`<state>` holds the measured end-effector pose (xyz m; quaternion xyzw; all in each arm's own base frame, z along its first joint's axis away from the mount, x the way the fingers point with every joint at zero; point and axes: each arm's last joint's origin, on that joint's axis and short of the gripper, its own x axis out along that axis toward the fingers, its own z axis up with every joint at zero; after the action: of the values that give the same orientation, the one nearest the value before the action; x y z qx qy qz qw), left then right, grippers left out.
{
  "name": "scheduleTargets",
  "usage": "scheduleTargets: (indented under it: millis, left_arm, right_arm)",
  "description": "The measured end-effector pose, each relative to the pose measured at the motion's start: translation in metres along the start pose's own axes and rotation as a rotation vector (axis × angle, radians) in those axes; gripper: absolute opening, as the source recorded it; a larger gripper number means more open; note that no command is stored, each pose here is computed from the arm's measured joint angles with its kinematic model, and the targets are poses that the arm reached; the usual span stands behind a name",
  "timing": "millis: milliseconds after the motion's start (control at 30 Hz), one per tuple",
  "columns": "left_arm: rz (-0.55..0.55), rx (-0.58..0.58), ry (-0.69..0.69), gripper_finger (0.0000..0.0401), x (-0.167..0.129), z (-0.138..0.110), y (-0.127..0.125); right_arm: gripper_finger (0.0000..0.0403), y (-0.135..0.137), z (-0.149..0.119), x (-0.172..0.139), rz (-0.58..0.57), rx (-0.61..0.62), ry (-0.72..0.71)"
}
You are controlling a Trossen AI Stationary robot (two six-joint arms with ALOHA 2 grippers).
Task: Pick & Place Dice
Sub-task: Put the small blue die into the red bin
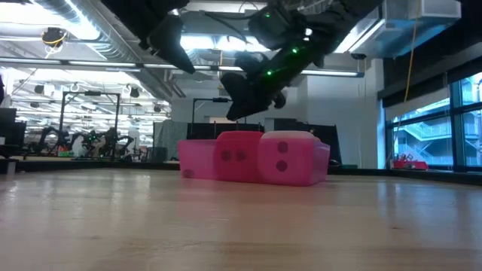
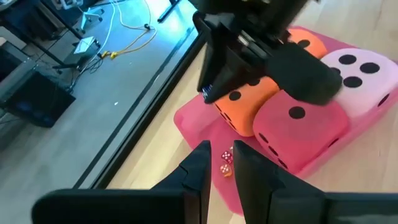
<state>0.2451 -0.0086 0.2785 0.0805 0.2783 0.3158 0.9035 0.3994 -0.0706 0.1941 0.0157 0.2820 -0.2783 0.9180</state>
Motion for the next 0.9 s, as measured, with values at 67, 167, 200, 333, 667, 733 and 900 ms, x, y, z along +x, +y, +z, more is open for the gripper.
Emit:
scheduleTargets:
  millis: [67, 167, 200, 333, 667, 733, 900]
  left_arm:
    - [0.001, 0.002, 0.007, 0.0061, 0.000, -0.001, 0.000]
    - [-0.002, -0.007, 0.007, 0.0061, 0.000, -0.001, 0.000]
    - [-0.011, -0.011, 0.008, 0.0061, 0.000, -0.001, 0.000]
    - [-0.039, -0.018, 0.013, 0.0061, 0.000, -0.001, -0.001]
    - [-0.045, -0.025, 0.014, 0.0061, 0.000, -0.001, -0.001]
    - [-0.046, -0.025, 0.014, 0.0061, 0.000, -0.001, -0.001]
    - [-0.046, -0.025, 0.014, 0.0061, 0.000, -0.001, -0.001]
  right_arm:
    - [0.0093, -0.005, 0.005, 0.001, 0.007, 0.020, 0.026]
    - [0.0095, -0.012, 0.003, 0.004, 0.035, 0.066, 0.054]
    - [0.0092, -0.013, 0.001, 0.006, 0.043, 0.080, 0.064]
    - [0.0073, -0.013, -0.008, 0.015, 0.062, 0.082, 0.100]
    - [0.0096, -0.014, -0.019, 0.028, 0.038, 0.050, 0.117]
    - [0.0113, -0.016, -0.018, 0.028, 0.041, 0.050, 0.119]
    - [0.0141, -0.019, -0.020, 0.029, 0.038, 0.013, 0.139]
